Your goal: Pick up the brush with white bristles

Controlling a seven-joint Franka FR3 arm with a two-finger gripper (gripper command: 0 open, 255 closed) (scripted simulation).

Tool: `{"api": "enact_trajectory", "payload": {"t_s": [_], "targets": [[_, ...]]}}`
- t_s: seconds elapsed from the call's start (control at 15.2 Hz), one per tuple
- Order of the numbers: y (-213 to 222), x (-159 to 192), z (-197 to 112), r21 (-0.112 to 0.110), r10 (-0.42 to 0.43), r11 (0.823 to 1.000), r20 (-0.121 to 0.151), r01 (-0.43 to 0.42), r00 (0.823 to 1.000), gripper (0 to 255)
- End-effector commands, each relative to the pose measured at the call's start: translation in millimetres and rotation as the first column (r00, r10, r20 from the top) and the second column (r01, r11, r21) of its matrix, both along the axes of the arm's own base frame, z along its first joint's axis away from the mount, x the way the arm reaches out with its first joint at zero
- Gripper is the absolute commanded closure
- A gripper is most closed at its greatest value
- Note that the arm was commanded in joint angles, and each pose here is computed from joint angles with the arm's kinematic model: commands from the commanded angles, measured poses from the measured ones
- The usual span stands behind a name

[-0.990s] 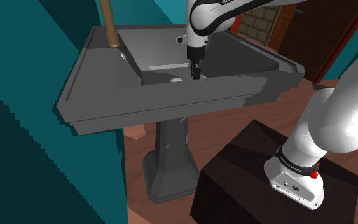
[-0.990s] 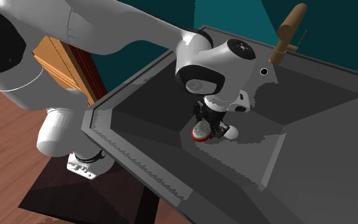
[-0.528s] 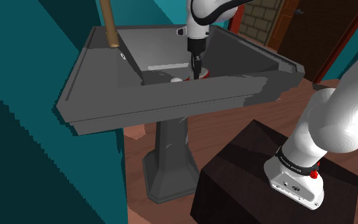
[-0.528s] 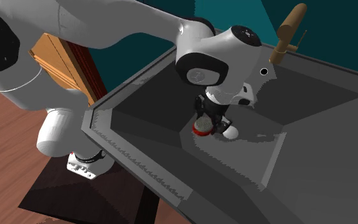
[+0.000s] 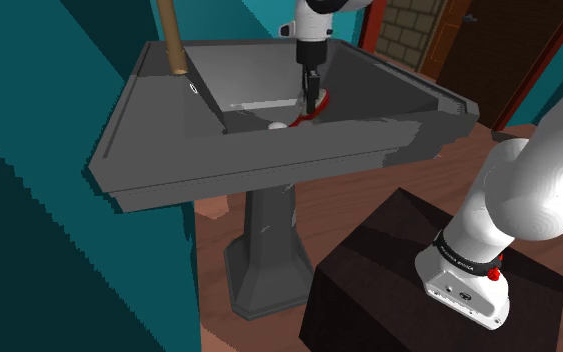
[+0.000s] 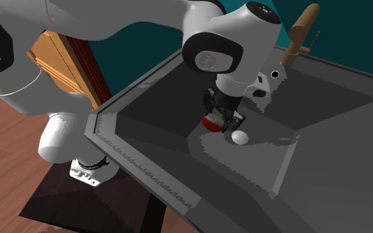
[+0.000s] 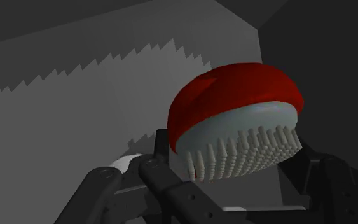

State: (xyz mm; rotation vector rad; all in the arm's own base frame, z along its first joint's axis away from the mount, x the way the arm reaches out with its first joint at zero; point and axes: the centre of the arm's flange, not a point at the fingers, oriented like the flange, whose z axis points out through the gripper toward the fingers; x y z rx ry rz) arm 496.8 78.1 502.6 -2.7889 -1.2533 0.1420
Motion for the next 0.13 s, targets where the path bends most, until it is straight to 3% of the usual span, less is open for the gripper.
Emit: {"api": "enact_trajectory", "payload": {"t_s": [0.0, 0.07], "targets": [[0.0, 0.5, 6.0, 0.0, 0.0, 1.0, 0.0, 0.0, 1.0, 255], [0.0, 0.5, 6.0, 0.0, 0.0, 1.0, 0.0, 0.0, 1.0, 255]]}}
